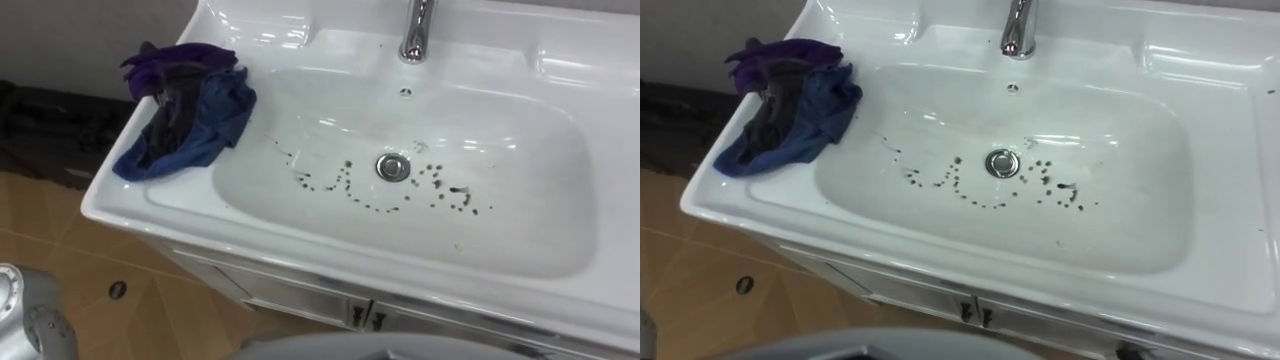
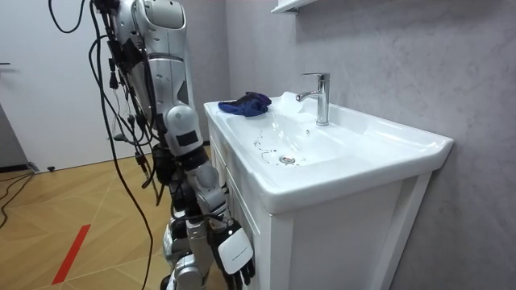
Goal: Wipe basin
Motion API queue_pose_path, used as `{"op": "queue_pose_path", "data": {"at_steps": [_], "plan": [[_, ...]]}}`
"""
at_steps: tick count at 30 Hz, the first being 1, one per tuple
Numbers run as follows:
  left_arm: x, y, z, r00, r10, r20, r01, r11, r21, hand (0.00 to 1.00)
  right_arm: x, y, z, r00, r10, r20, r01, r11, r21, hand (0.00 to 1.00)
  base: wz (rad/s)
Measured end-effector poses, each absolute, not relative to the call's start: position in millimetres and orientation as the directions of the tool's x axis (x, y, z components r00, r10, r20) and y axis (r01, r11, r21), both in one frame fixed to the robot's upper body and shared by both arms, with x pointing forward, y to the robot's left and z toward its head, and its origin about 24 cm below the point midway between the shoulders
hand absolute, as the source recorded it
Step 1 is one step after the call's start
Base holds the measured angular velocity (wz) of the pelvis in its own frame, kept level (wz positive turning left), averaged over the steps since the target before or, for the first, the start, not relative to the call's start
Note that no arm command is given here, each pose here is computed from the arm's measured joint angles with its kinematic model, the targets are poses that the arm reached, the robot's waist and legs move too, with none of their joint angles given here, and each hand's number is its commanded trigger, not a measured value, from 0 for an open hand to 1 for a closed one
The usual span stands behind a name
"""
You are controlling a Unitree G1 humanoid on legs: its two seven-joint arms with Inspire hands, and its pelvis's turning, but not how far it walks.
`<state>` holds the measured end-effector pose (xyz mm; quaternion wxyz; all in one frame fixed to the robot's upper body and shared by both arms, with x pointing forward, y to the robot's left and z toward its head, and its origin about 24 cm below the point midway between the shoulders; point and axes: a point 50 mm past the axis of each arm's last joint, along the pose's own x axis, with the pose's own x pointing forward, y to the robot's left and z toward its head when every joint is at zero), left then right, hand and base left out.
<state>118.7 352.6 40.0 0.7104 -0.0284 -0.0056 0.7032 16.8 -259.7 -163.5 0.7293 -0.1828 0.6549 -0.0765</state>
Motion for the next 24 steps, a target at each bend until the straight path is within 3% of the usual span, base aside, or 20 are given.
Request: {"op": "queue_pose_path", "data": {"at_steps": [9, 17, 24], "plan": [[126.6, 348.2, 71.6, 0.052, 0.994, 0.092, -0.988, 0.064, -0.139, 0.0, 17.2, -259.7, -163.5, 0.14, -0.333, -0.932, -0.148, 0.924, -0.352, 0.0, -0.01], [139.5, 336.3, 90.5, 0.121, 0.956, 0.268, -0.986, 0.146, -0.078, 0.0, 22.1, -258.5, -163.7, 0.15, -0.322, -0.935, -0.147, 0.928, -0.343, 0.0, 0.0], [158.1, 316.2, 86.6, 0.31, 0.892, 0.328, -0.949, 0.313, 0.045, 0.0, 23.1, -256.7, -164.6, 0.15, -0.299, -0.942, -0.152, 0.935, -0.321, 0.0, -0.07]]}}
